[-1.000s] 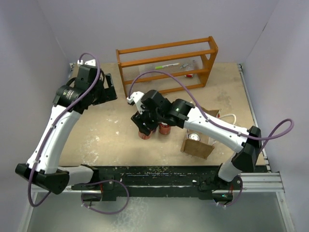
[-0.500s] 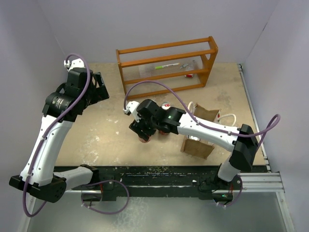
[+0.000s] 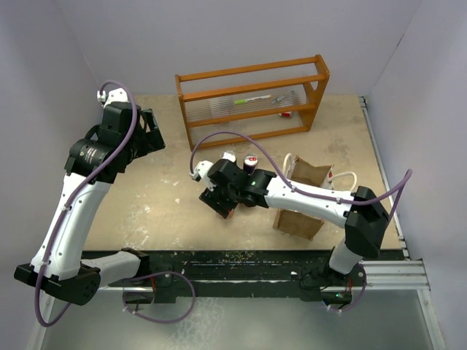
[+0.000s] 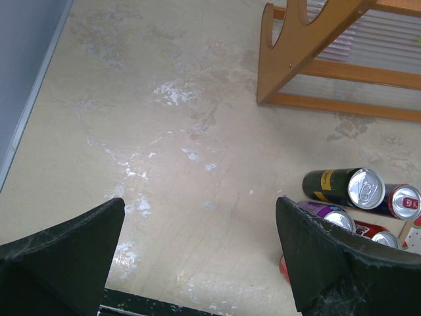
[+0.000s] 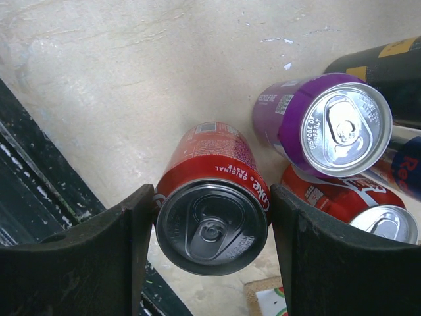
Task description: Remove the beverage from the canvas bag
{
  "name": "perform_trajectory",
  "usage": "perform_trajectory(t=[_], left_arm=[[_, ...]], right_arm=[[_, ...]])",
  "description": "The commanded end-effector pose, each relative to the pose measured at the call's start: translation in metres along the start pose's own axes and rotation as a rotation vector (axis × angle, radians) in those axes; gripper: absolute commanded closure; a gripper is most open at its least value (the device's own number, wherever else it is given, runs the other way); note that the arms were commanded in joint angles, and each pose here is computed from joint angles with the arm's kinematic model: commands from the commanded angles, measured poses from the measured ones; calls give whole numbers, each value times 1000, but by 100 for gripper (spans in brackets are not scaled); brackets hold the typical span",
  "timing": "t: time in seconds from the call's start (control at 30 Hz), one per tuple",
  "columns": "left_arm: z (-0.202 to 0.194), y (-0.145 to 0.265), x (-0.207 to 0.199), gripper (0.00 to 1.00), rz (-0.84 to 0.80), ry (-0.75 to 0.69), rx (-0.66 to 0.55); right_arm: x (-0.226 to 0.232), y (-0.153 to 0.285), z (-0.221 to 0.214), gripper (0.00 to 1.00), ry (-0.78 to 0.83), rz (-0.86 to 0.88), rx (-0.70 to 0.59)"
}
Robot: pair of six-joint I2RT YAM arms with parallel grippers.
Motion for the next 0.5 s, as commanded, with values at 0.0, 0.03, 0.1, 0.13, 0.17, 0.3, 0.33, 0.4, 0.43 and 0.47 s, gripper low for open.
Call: perform_trajectory(t=[0.0,0.03,0.1,0.13,0.17,0.3,0.33,0.4,0.43,0.47], left_arm=[[15,5,0,1,-7,20,-46],[15,5,0,1,-7,19,-46],[14,5,-1,1,-8,19,-44],[14,4,-1,1,-8,18,-41],[14,4,-1,1,-9,18,-39],[13,4,-1,1,-8,19,-36],[13,4,-1,1,-8,19,-35],[12,4,-1,1,-9,20,-32],[11,4,-2,1,-11,20,-29],[11,4,-2,1,-11,21,-28]], right_arm=[[-3,0,29,100,-10,-27,-123],[-2,-1,28,100,-9,-26,-124],[-2,-5,25,100,-9,-26,-116],[-2,-7,23,100,-10,-25,-112],[-1,-9,21,100,-10,-24,-107],[-1,-13,13,100,-6,-27,-93],[-1,-14,11,100,-6,-26,-88],[0,-16,7,100,-1,-24,-76],[1,-17,4,100,3,-23,-69],[1,-19,2,100,3,-24,-63]])
Point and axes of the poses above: each gripper's point midway between its finger pads, its own y axis back along the fingers, its own x axis along the line the jaws close on, z = x × y, the point moved 1 cm from there along y, back along the fingers, and after that the axes turned 1 degree about y, right-handed, at the moved point
